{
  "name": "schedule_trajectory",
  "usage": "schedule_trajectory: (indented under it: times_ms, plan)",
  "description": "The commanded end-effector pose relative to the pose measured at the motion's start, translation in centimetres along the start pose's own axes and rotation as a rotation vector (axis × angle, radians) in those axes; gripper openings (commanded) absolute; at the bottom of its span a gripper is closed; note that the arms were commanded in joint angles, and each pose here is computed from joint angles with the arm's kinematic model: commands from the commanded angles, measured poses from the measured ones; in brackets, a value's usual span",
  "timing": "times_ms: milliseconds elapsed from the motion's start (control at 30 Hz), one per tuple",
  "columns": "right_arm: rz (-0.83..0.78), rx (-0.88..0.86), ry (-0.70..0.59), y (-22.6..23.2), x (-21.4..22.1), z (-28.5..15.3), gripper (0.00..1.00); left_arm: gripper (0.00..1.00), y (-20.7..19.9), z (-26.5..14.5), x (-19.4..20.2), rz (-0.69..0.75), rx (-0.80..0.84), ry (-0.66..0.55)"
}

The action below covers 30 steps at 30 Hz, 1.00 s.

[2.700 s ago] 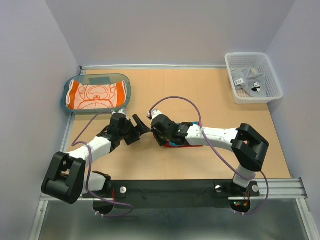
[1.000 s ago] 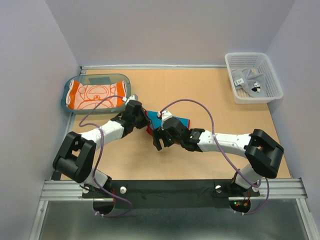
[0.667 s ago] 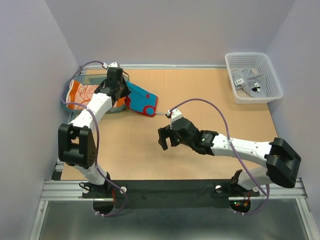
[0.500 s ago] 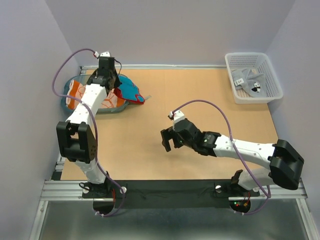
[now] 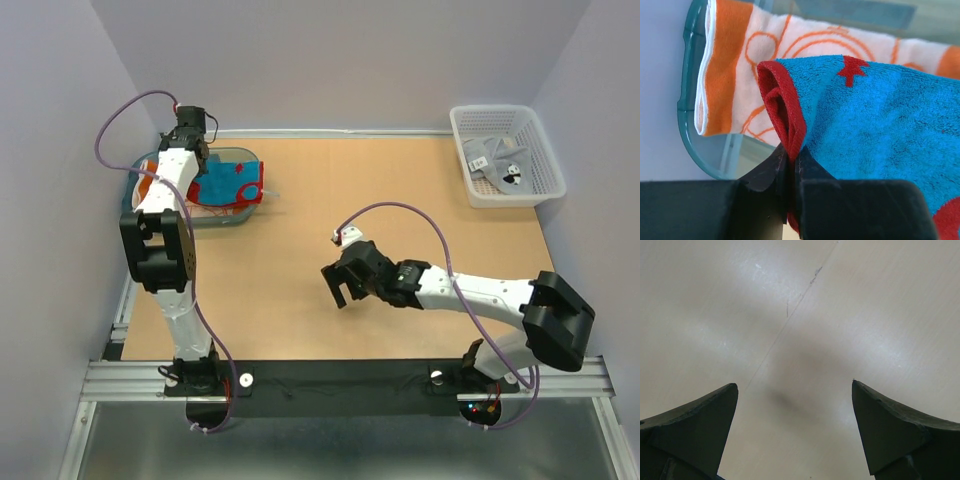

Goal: Fold and stack the towels
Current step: Neatly place the folded towel into the bin

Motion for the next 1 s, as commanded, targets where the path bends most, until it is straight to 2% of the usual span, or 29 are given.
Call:
schedule_trajectory:
  times_ms: [0,233,300,400,433,500,533,567,700,767,833,900,933,967]
  plan:
    - [-0.041,0.006,-0.028,0.5,-2.3,0.0,1.00,0.00,2.7,-0.2,-1.0,0.055,-0.082,-0.009]
    - [-0.058,0.012,0.020,0.8,-1.6,1.2,1.00,0.00,3.5,2.6,-0.5,0.046,-0.120,-0.006]
    - [-0.056,0.008,0.030,0.8,-1.4,1.3,1.00,0.03,3.2,3.4,0.3,0.057,-0.132,0.010]
    - [-0.055,0.022,0.032,0.6,-1.3,1.4,1.00,0.27,3.0,5.1,1.8,0.042,-0.167,0.054]
    - [-0.053,0.031,0.029,0.5,-1.4,1.4,1.00,0.45,3.0,5.4,2.2,0.039,-0.176,0.067]
    - [-0.047,0.052,0.021,0.0,-1.6,1.4,1.00,0.56,3.8,5.8,2.8,0.018,-0.219,0.089]
    - [-0.039,0.061,0.015,-0.2,-2.0,1.4,1.00,0.66,4.2,5.8,3.0,-0.003,-0.235,0.094]
    - [-0.027,0.078,0.011,-0.8,-2.3,1.5,1.00,0.71,5.2,5.8,3.1,-0.026,-0.269,0.099]
    - [0.036,0.152,-0.026,-3.4,-4.9,1.5,1.00,0.83,8.3,4.8,2.3,-0.107,-0.341,0.094]
    - [0.072,0.207,-0.066,-5.2,-7.2,1.2,1.00,0.85,9.1,4.1,1.8,-0.135,-0.349,0.082]
    - [0.122,0.296,-0.105,-8.5,-9.2,0.9,1.00,0.89,9.3,2.6,0.7,-0.160,-0.330,0.044]
    - [0.177,0.418,-0.183,-12.3,-12.4,-0.2,1.00,0.90,7.7,1.6,0.3,-0.187,-0.223,0.010]
    - [0.193,0.488,-0.200,-14.1,-13.2,-0.7,1.00,0.91,6.3,-0.2,-1.0,-0.196,-0.140,-0.058]
    - [0.252,0.552,-0.240,-16.9,-15.1,-1.7,1.00,0.91,4.9,-0.6,-0.2,-0.190,-0.087,-0.058]
Point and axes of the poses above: each gripper's point midway between its finger pads, its own z axis out along the fingers, its own y axis along the line the jaws close on, x = y × z, the point moved 4 cm from there along -z, back along the fingers, and after that the axes turned 7 degrees about z, right-handed, at the moved point
